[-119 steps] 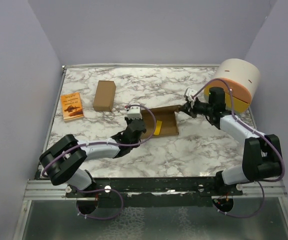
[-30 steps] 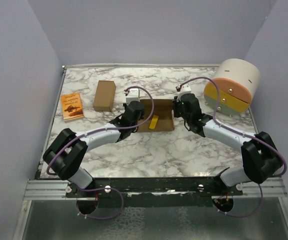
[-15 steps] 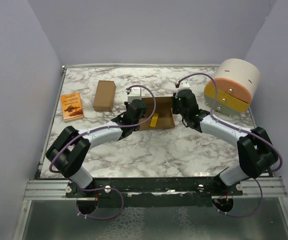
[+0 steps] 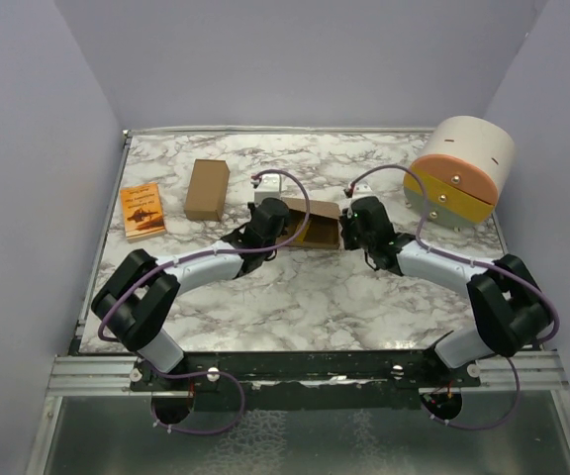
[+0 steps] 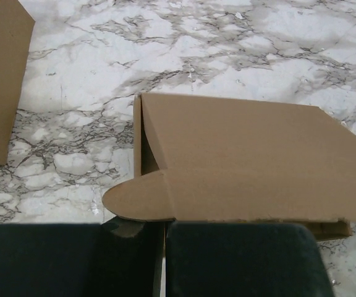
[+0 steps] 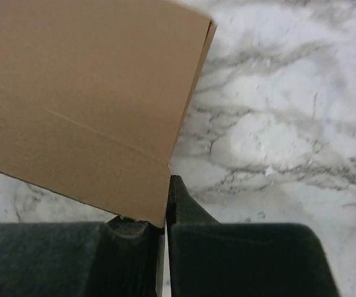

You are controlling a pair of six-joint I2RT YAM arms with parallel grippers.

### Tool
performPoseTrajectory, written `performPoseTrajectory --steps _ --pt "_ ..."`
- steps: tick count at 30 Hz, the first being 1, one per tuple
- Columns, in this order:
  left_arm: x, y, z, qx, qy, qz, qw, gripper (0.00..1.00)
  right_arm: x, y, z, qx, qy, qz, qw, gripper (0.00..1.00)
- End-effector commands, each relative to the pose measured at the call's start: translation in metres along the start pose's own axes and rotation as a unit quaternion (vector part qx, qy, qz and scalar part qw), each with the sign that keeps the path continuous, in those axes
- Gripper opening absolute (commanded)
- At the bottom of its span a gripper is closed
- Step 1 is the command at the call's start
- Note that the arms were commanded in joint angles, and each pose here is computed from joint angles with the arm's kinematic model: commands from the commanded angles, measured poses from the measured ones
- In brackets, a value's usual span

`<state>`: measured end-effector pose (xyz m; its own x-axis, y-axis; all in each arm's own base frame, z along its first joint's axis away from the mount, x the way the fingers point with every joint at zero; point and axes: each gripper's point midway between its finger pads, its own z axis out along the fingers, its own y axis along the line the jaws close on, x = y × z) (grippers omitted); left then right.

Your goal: Fold the paper box

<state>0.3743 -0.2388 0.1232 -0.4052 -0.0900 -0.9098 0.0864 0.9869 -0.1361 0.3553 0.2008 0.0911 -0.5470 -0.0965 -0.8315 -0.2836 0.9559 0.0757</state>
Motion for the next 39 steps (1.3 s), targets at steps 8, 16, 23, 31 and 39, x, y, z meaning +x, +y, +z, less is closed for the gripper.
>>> performPoseTrajectory --steps 8,16,23,31,39 --pt "0.006 -0.042 -0.018 0.104 -0.002 -0.025 0.994 0.0 0.035 0.029 -0.017 -0.076 0.063 -0.029 0.995 0.02" --pt "0.027 -0.033 -0.025 0.108 0.019 -0.014 0.994 0.01 0.02 0.026 -0.022 -0.074 0.032 -0.063 0.995 0.08" --pt "0.042 -0.024 -0.036 0.115 0.037 -0.002 0.993 0.29 0.022 0.023 -0.02 -0.068 0.033 -0.071 0.995 0.09" --pt "0.052 -0.023 -0.08 0.191 0.066 0.023 0.979 0.57 0.029 0.021 -0.017 -0.065 0.043 -0.075 0.994 0.11" --pt "0.027 -0.042 -0.165 0.35 0.063 0.019 0.935 0.6 0.035 0.022 -0.015 -0.068 0.052 -0.074 0.994 0.13"
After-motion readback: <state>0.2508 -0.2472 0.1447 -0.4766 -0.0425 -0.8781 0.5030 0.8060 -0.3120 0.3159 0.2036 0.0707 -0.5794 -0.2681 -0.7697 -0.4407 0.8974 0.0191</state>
